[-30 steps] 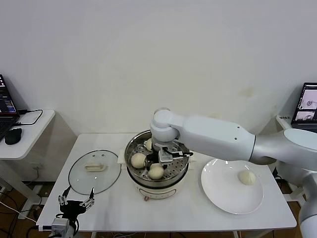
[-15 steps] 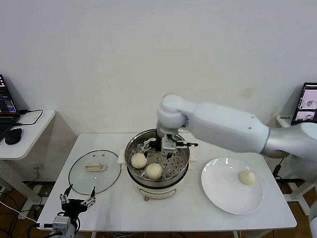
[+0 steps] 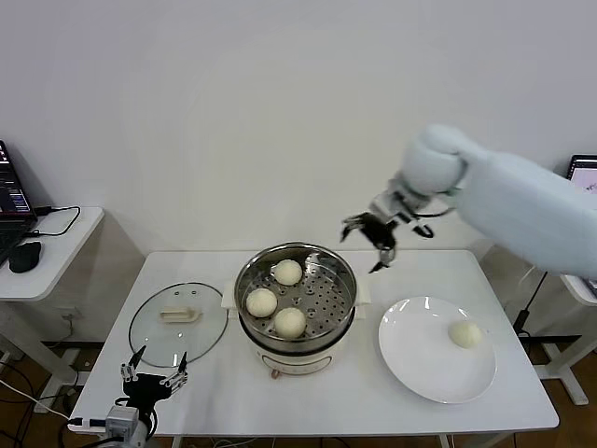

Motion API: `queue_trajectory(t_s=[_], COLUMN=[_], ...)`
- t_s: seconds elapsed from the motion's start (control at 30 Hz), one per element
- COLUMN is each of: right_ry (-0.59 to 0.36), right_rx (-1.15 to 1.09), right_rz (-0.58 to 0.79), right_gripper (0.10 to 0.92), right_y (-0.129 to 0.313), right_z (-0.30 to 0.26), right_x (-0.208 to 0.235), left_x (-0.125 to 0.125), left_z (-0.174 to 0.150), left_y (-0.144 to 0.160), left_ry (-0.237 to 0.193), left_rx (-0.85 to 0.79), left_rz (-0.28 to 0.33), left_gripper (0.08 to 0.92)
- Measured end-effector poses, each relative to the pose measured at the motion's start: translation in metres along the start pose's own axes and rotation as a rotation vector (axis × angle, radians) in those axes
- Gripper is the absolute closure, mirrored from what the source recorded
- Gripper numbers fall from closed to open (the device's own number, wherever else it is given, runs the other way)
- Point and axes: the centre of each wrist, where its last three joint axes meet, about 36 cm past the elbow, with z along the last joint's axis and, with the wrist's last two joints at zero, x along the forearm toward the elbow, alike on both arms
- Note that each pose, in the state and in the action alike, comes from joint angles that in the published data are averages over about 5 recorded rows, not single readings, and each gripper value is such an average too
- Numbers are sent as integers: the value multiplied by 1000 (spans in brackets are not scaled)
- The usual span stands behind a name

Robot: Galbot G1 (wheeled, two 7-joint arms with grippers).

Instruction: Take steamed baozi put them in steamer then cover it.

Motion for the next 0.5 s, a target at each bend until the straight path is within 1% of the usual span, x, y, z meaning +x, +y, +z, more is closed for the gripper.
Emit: queue_trajectory(t_s=[0.1, 0.23, 0.5], right_ry=[18, 52, 145], right_rx=[-155, -307, -467], right_rz=[8, 10, -27], right_gripper=[200, 200, 200], right_y=[22, 53, 103], right_z=[32, 67, 113], right_x=[3, 1, -23], left_x=[0, 1, 1], left_z=[1, 2, 5], left_y=[0, 0, -6], left_ry=[5, 6, 17], left_rx=[-4, -3, 5], left_rz=[4, 4, 15], left_gripper=[177, 177, 177])
